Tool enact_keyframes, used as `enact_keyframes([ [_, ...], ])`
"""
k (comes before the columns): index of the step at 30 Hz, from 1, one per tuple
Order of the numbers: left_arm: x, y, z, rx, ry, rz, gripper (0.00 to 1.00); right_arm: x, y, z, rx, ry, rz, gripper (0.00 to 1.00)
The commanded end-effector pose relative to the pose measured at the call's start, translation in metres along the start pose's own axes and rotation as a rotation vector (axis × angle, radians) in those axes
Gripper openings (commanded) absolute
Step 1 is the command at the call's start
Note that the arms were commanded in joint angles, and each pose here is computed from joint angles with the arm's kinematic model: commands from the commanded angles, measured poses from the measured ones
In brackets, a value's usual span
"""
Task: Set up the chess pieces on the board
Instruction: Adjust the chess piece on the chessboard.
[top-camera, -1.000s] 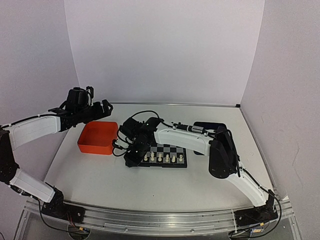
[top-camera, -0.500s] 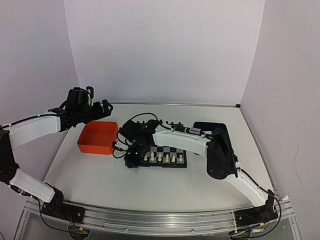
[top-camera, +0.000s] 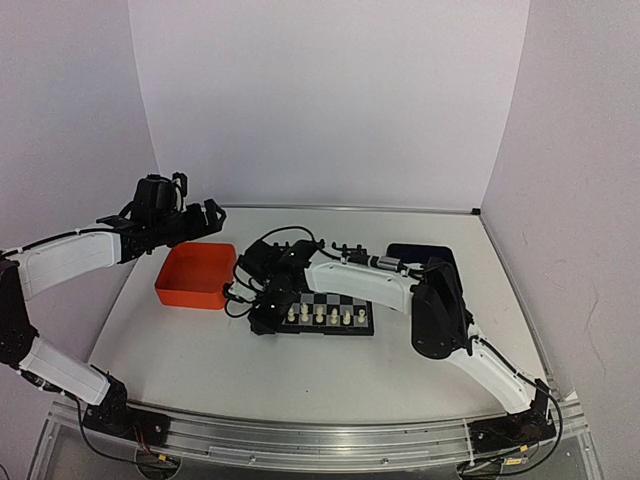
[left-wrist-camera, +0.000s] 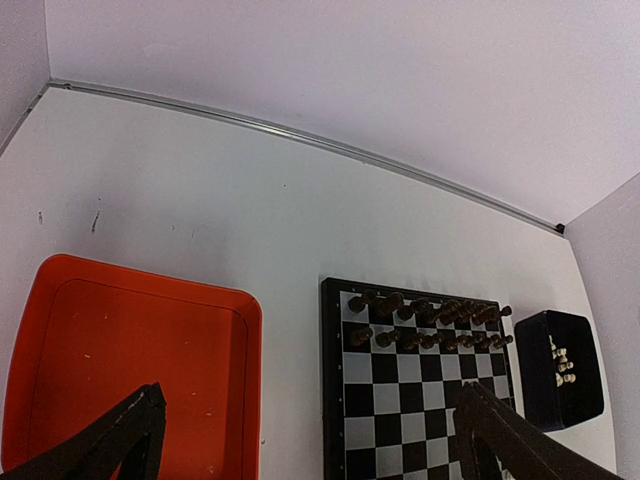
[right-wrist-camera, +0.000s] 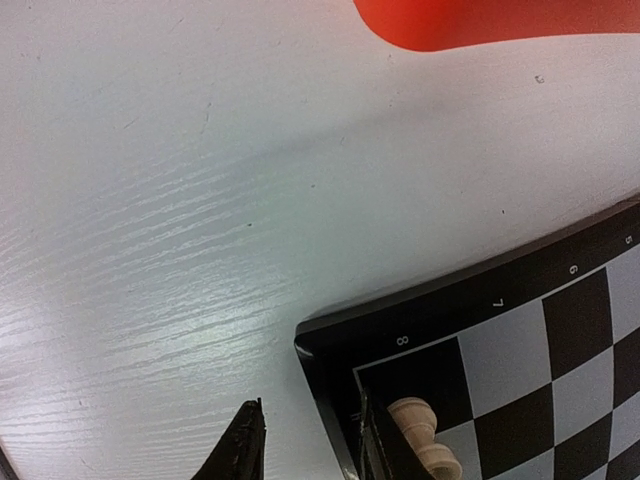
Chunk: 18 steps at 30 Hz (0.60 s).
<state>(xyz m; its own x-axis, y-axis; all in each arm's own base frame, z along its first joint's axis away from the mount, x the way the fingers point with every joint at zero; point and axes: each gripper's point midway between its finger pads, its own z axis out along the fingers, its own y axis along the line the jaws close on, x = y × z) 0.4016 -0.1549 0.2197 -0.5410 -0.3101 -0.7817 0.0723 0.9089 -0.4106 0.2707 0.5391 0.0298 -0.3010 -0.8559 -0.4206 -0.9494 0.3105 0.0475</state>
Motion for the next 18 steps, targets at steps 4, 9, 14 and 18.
enact_keyframes([
  [4,-0.0159,-0.0043,-0.0081,0.014,-0.053,0.013,1.0,-0.0032,-0.0121,0.0059,0.028,-0.011,-0.031,0.3],
  [9,-0.0156,-0.0041,-0.0079,0.013,-0.052,0.012,1.0,-0.0043,-0.0125,0.0068,0.021,-0.017,-0.036,0.29],
  [14,-0.015,-0.0049,-0.0073,0.017,-0.049,0.011,1.0,-0.0049,-0.0141,0.0116,0.025,-0.021,-0.062,0.29],
  [18,-0.0136,-0.0056,-0.0068,0.023,-0.044,0.009,1.0,-0.0059,-0.0173,0.0129,0.023,-0.027,-0.064,0.29],
])
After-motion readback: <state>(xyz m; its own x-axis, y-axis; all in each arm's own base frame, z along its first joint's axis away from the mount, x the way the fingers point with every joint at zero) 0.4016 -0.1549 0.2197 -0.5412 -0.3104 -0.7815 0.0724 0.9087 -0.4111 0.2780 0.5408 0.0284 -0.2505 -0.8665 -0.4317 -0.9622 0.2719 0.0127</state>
